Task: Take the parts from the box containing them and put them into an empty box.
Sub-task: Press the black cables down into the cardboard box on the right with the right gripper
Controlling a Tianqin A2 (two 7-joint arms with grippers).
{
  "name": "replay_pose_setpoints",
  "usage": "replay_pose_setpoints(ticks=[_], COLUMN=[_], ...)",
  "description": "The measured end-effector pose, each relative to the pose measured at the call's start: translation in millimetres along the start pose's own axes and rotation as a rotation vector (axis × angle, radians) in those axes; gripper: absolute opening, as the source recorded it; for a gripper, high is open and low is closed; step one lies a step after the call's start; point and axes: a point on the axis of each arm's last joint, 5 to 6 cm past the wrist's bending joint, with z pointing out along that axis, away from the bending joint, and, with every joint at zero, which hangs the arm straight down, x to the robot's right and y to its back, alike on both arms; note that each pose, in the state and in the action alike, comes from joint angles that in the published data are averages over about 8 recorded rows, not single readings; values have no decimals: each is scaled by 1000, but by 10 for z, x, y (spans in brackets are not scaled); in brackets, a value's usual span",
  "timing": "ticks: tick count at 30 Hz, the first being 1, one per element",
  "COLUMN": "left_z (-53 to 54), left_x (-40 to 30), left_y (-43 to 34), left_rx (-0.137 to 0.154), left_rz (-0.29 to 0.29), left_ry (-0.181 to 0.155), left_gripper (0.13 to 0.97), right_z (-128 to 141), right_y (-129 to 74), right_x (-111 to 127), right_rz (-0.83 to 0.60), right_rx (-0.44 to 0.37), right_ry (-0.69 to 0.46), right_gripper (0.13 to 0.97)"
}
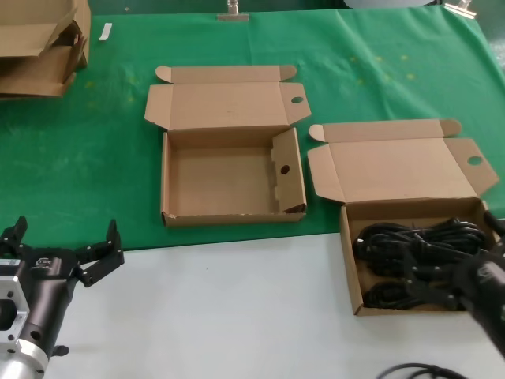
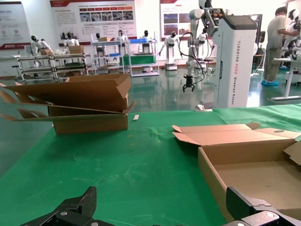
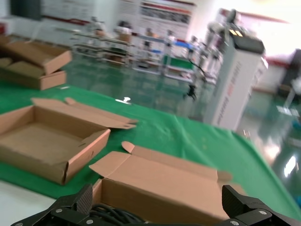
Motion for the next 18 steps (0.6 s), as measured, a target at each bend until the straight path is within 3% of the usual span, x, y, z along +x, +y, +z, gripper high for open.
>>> replay_pose_setpoints(ticks=[9,18], left_z=[0,0], left_x=[0,0], left_y=[0,0], left_rx=[0,0], left_rz=[0,0], left_ry=[0,0], left_gripper=[966,966], right_z=[-129,149], right_y=[-57,62], right_x=[396,604], right_rz=[-353,-833], right_rx=[54,39], right_ry=[-89,-148], right_gripper=[966,966])
